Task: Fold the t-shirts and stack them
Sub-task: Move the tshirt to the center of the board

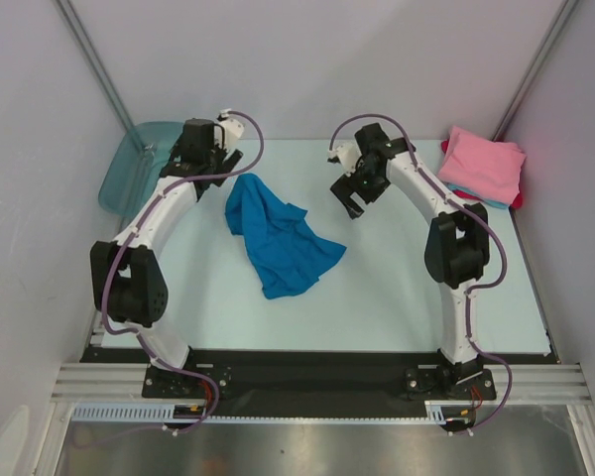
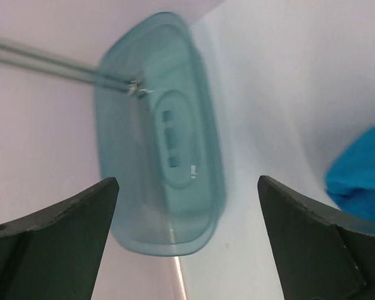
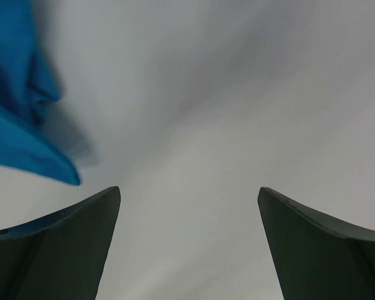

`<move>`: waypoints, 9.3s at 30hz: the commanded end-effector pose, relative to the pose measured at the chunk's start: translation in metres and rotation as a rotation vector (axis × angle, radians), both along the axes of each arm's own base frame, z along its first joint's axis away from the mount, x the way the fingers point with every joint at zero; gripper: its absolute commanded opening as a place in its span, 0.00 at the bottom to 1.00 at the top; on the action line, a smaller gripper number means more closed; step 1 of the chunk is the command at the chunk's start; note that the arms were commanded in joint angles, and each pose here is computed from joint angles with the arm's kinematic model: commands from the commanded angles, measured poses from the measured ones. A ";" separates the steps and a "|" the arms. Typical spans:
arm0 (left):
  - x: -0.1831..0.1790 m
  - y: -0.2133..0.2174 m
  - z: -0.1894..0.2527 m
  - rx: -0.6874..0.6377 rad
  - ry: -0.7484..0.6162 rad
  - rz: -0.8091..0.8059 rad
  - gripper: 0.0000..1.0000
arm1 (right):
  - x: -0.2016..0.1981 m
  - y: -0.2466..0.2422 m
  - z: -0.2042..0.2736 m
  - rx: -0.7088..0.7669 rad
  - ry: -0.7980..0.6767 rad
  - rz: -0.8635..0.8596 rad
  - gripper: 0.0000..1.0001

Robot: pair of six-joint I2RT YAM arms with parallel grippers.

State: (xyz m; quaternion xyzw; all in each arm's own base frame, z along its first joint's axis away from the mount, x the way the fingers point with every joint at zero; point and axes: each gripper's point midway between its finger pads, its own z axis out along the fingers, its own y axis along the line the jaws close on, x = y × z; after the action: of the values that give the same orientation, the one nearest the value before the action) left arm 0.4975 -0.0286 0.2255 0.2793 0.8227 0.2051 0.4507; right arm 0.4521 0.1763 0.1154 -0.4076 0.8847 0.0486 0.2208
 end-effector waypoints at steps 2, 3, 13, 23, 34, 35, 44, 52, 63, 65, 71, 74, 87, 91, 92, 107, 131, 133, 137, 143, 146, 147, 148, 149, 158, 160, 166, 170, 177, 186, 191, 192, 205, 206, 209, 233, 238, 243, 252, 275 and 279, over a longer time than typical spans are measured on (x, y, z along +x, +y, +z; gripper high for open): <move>0.008 0.051 0.034 0.125 -0.164 0.291 1.00 | -0.050 0.031 0.007 0.161 0.188 0.149 1.00; 0.007 0.053 0.033 0.125 -0.159 0.304 1.00 | -0.055 0.034 0.004 0.175 0.213 0.164 1.00; 0.009 0.046 0.033 0.085 -0.143 0.278 1.00 | -0.075 0.046 -0.025 0.191 0.336 0.280 0.94; 0.015 0.043 0.039 0.064 -0.154 0.275 1.00 | -0.078 0.062 -0.036 0.231 0.395 0.294 0.72; 0.017 0.042 0.035 0.059 -0.148 0.279 1.00 | -0.101 0.060 -0.057 0.235 0.513 0.314 0.69; 0.018 0.042 0.034 0.056 -0.148 0.279 1.00 | -0.102 0.060 -0.059 0.232 0.515 0.314 0.69; 0.020 0.037 0.041 0.028 -0.164 0.278 1.00 | -0.105 0.060 -0.070 0.234 0.558 0.292 0.63; 0.021 0.030 0.044 0.017 -0.170 0.269 1.00 | -0.094 0.061 -0.064 0.226 0.502 0.267 0.19; 0.018 0.026 0.037 0.018 -0.153 0.259 1.00 | 0.018 0.000 -0.029 -0.095 -0.036 0.010 0.00; 0.018 0.026 0.036 0.022 -0.148 0.256 1.00 | 0.048 -0.038 -0.008 -0.239 -0.181 -0.088 0.00; 0.018 0.023 0.034 0.023 -0.143 0.248 1.00 | 0.120 -0.112 0.107 -0.564 -0.701 -0.249 0.00; 0.018 0.021 0.030 0.020 -0.136 0.241 1.00 | 0.140 -0.137 0.165 -0.736 -0.960 -0.314 0.00; 0.032 -0.017 0.000 0.092 -0.053 -0.058 0.98 | 0.140 -0.175 0.304 -0.795 -1.506 -0.561 0.00; 0.042 -0.045 -0.012 0.128 -0.027 -0.245 0.99 | 0.128 -0.164 0.327 -0.716 -1.622 -0.531 0.00; 0.044 -0.057 -0.023 0.118 -0.004 -0.312 1.00 | 0.129 -0.159 0.320 -0.697 -1.605 -0.510 0.00; 0.086 -0.132 -0.029 0.021 -0.143 -0.505 0.99 | 0.092 -0.110 0.355 -0.489 -1.749 -0.360 0.00; 0.039 -0.203 -0.137 -0.335 0.370 -0.798 0.84 | 0.089 -0.090 0.287 -0.535 -1.556 -0.275 0.00; 0.042 -0.200 -0.148 -0.326 0.396 -0.781 0.66 | 0.089 -0.090 0.286 -0.530 -1.556 -0.275 0.00; 0.043 -0.200 -0.158 -0.322 0.437 -0.765 0.52 | 0.091 -0.089 0.286 -0.535 -1.564 -0.270 0.00; 0.058 -0.185 -0.162 -0.234 0.424 -0.675 0.00 | 0.096 -0.092 0.285 -0.540 -1.560 -0.279 0.00; 0.088 -0.166 -0.125 -0.197 0.298 -0.500 0.00 | 0.096 -0.094 0.279 -0.542 -1.541 -0.283 0.00; 0.100 -0.154 -0.085 -0.178 0.187 -0.435 0.00 | 0.095 -0.094 0.276 -0.541 -1.534 -0.281 0.00; 0.101 -0.149 -0.065 -0.184 0.140 -0.428 0.00 | 0.096 -0.094 0.273 -0.542 -1.529 -0.278 0.00; 0.104 -0.149 -0.034 -0.193 0.057 -0.433 0.00 | 0.096 -0.095 0.273 -0.543 -1.528 -0.277 0.00; 0.018 -0.155 0.114 -0.211 -0.075 -0.709 0.00 | 0.102 -0.101 0.263 -0.532 -1.508 -0.295 0.00; 0.004 -0.158 0.124 -0.179 -0.081 -0.786 0.00 | 0.104 -0.101 0.259 -0.529 -1.503 -0.299 0.00; -0.076 -0.165 0.061 -0.155 0.259 -1.058 0.00 | 0.108 -0.096 0.255 -0.510 -1.503 -0.287 0.00; -0.123 -0.161 0.014 -0.221 0.509 -1.105 0.00 | 0.109 -0.095 0.256 -0.505 -1.502 -0.273 0.00; -0.159 -0.163 -0.030 -0.170 0.662 -1.141 0.13 | 0.112 -0.094 0.264 -0.511 -1.513 -0.254 0.00; -0.133 -0.142 -0.076 -0.053 0.805 -0.980 0.79 | 0.113 -0.095 0.267 -0.523 -1.515 -0.265 0.00; -0.083 -0.130 -0.108 -0.112 0.827 -0.771 1.00 | 0.111 -0.094 0.265 -0.524 -1.507 -0.272 0.00; -0.068 -0.131 -0.116 -0.151 0.831 -0.697 1.00 | 0.111 -0.094 0.261 -0.526 -1.498 -0.275 0.00; 0.018 -0.140 -0.114 -0.110 0.488 -0.712 0.94 | 0.103 -0.085 0.238 -0.533 -1.448 -0.259 0.00; 0.022 -0.143 -0.109 -0.101 0.465 -0.740 0.92 | 0.103 -0.084 0.239 -0.532 -1.450 -0.256 0.00; 0.019 -0.159 -0.097 -0.140 0.433 -0.823 0.91 | 0.103 -0.083 0.239 -0.534 -1.450 -0.255 0.00; 0.002 -0.166 -0.147 -0.063 0.571 -0.894 0.47 | 0.108 -0.082 0.234 -0.540 -1.451 -0.248 0.00; 0.011 -0.161 -0.155 -0.042 0.568 -0.859 0.43 | 0.109 -0.082 0.233 -0.542 -1.449 -0.248 0.00; 0.013 -0.160 -0.161 -0.031 0.579 -0.846 0.00 | 0.108 -0.082 0.232 -0.541 -1.445 -0.249 0.00; 0.053 -0.144 -0.097 -0.010 0.387 -0.641 0.01 | 0.108 -0.080 0.227 -0.542 -1.428 -0.242 0.00; -0.107 -0.140 0.029 0.018 0.441 -1.070 0.00 | 0.115 -0.075 0.228 -0.537 -1.455 -0.225 0.00; -0.136 -0.135 -0.009 0.073 0.576 -1.107 0.00 | 0.117 -0.079 0.232 -0.546 -1.463 -0.227 0.00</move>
State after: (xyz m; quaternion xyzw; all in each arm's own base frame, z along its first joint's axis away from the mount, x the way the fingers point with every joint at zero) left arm 0.3944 -0.1618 0.2235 0.6837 0.6684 -0.1022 0.2745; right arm 0.5698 0.0991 0.3090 -0.3185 0.5590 -0.4663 0.6071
